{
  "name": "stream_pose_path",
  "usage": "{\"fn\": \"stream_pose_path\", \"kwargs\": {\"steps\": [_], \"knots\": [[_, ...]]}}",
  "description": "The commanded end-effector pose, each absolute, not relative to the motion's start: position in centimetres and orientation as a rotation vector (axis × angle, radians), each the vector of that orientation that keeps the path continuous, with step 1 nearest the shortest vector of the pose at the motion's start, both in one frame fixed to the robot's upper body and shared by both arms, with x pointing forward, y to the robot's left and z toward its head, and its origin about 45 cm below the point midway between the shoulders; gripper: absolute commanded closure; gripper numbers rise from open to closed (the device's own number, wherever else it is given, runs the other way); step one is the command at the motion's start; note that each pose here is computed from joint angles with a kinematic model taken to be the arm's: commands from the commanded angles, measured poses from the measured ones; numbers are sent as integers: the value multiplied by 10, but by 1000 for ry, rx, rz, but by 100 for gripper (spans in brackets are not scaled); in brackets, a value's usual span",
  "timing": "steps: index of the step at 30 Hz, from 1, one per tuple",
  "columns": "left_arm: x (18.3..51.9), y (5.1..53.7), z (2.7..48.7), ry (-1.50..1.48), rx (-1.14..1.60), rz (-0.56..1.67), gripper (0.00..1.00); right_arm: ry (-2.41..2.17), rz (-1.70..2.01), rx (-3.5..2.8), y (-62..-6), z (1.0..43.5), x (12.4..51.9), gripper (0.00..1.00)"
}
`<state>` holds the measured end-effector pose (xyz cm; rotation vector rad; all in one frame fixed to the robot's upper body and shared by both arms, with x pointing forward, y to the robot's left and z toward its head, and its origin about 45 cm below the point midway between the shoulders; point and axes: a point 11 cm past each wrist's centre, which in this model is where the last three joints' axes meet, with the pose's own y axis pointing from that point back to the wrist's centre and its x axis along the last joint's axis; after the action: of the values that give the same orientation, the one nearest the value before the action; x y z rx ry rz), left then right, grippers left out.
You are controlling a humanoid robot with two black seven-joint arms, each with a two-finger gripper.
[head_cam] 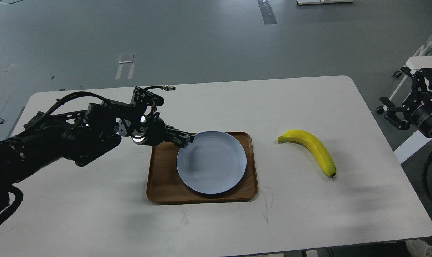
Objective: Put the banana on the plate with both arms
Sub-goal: 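Lift the plate with the left gripper and set it on the wooden tray, then release the plate and raise the left gripper away from the tray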
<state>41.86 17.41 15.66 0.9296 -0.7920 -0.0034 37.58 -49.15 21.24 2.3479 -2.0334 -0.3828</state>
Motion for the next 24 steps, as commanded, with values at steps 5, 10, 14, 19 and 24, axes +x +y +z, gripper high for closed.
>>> {"fn": "stream_pose_path", "kwargs": {"steps": [5,10,14,19,24], "knots": [[445,204,209,-578,710,337,3,-2034,-387,2345,-492,211,375,1],[464,253,265,-207,301,717,2,-2024,-399,2355,-487,208,375,1],[462,302,269,2,72,918,2,-2002,-395,2361,-484,207,376,1],[449,357,254,154,-146,1128,2,-1822,-309,2359,-473,201,374,1],[435,387,238,213,-267,1242,2,-1404,-52,2305,-455,201,376,1]]}}
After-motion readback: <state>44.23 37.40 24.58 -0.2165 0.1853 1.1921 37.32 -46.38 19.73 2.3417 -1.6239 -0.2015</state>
